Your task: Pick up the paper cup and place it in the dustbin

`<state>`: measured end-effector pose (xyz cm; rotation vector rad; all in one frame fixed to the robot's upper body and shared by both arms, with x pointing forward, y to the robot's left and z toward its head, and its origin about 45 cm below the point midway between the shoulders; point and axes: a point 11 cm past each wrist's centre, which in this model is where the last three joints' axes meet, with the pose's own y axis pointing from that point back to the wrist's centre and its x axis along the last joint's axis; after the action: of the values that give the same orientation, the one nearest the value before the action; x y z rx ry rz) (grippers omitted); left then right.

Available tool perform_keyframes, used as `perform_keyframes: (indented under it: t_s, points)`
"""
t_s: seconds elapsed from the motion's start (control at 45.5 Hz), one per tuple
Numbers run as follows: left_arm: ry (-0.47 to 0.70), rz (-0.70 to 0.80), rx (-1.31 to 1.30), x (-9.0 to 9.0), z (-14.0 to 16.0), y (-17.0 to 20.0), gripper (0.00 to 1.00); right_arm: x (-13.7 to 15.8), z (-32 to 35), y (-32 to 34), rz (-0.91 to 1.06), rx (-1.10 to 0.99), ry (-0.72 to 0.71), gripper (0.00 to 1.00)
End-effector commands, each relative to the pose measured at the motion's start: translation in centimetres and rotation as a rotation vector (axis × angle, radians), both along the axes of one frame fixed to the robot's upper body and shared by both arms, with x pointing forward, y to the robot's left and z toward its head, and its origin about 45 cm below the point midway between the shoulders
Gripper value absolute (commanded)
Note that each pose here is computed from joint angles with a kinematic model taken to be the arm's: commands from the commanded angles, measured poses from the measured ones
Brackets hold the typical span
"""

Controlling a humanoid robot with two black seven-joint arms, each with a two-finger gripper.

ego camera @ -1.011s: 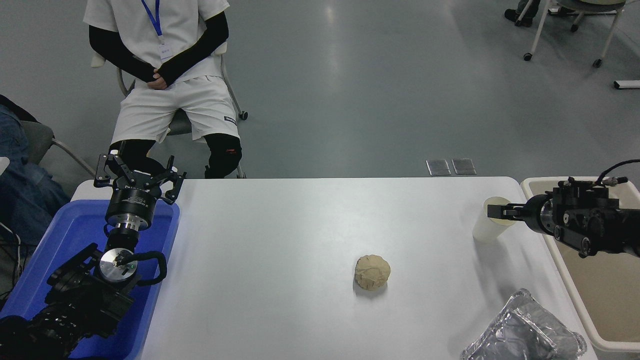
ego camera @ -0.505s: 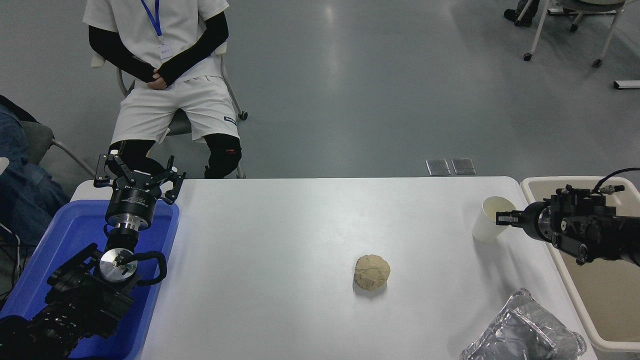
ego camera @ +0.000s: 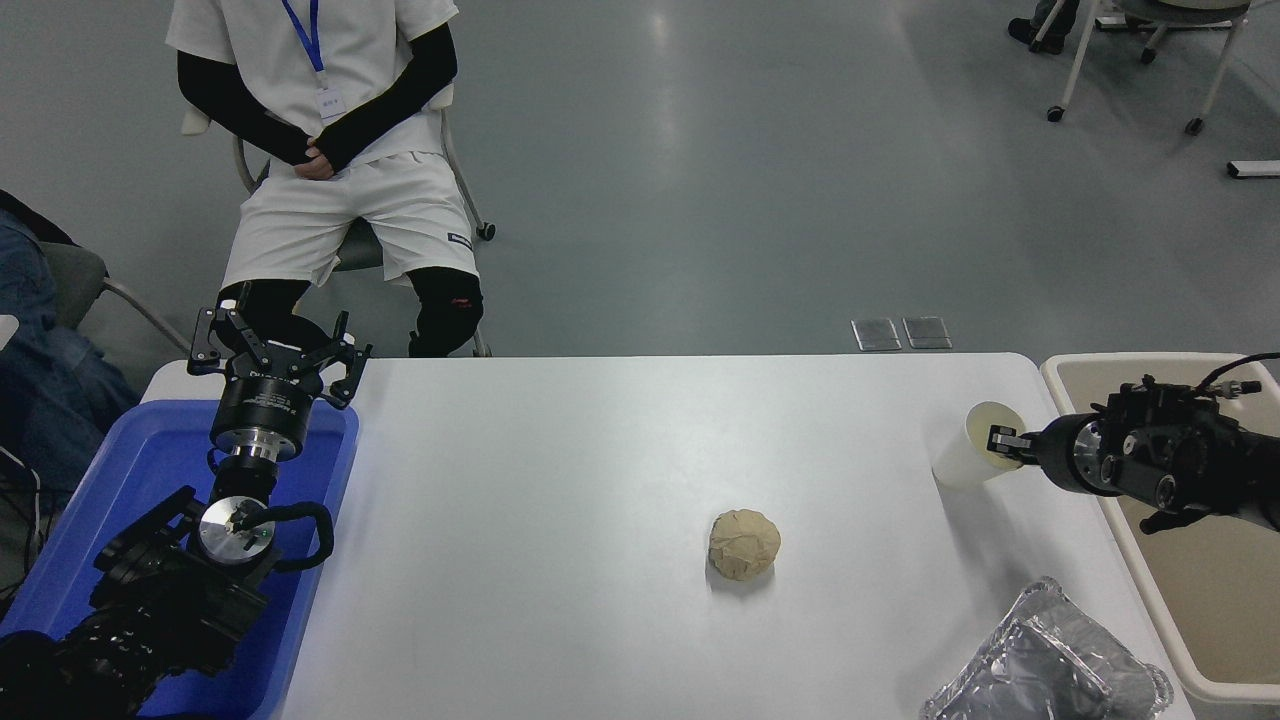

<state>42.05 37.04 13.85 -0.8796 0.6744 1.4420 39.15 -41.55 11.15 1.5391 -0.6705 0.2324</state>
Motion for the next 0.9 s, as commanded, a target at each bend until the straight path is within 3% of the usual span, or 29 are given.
perform_keyframes:
  t_s: [0.0, 0.308, 0.879]
  points:
    - [0.0, 0.0, 0.0, 0.0, 0.0, 0.0, 0.99, 0.2, 2.6, 0.3, -0.002, 0.048, 0.049, 0.0]
    - [0.0, -0.001, 0.001, 0.0, 0.0, 0.0, 0.99, 0.1, 6.4, 0.9, 0.073, 0.022, 0.159, 0.0]
    - [0.001, 0.0, 0.002, 0.0, 0.0, 0.0, 0.99, 0.4, 20.2, 2.2, 0.173, -0.037, 0.284, 0.0]
